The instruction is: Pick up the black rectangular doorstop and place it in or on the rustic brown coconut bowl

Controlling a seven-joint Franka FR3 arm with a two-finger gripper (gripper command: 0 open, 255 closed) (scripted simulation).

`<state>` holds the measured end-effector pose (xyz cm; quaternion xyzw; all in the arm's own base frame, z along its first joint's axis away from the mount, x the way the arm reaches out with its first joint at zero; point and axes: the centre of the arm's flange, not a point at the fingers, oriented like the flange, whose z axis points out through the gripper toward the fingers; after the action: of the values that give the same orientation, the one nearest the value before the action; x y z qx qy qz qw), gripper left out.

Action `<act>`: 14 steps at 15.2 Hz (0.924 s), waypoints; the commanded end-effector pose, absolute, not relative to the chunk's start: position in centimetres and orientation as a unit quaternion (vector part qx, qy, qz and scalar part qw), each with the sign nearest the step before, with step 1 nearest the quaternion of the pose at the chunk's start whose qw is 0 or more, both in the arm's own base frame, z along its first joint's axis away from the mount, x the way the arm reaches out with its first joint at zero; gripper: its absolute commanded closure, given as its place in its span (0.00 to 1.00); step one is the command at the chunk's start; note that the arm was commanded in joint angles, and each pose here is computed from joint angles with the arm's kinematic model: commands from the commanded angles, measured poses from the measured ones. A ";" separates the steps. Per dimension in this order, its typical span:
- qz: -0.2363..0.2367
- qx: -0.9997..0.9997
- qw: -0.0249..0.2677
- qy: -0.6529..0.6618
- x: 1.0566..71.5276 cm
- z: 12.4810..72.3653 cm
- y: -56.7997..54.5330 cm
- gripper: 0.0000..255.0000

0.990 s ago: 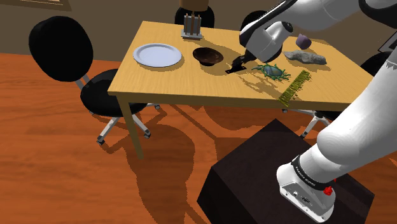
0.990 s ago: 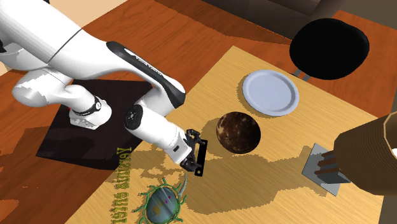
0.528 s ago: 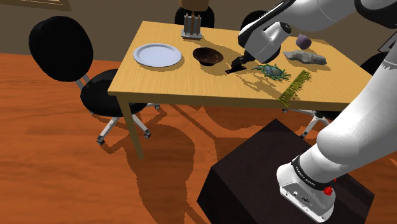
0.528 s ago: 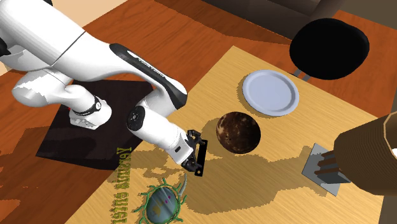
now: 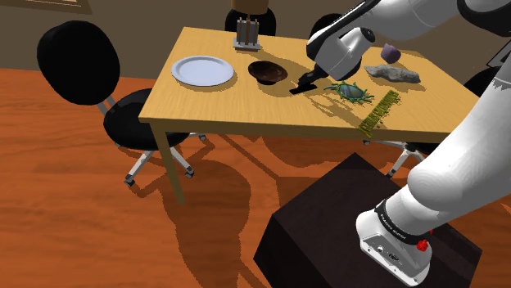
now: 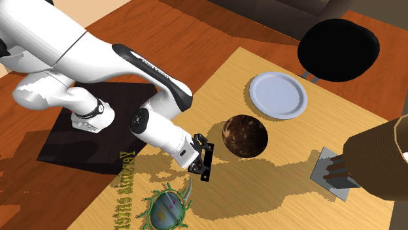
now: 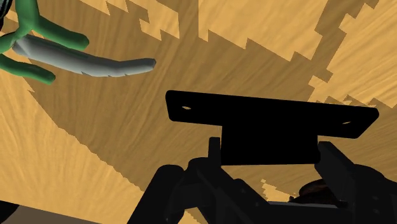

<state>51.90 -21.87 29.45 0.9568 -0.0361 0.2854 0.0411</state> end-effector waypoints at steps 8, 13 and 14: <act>0.282 0.958 0.040 -0.036 51.8 31.7 -21.9 1.00; 0.282 0.958 0.040 -0.036 51.8 34.4 -21.9 1.00; 0.282 0.958 0.040 -0.036 51.8 34.9 -21.9 1.00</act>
<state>51.89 -21.85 34.36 0.9579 -0.0357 0.2822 0.0396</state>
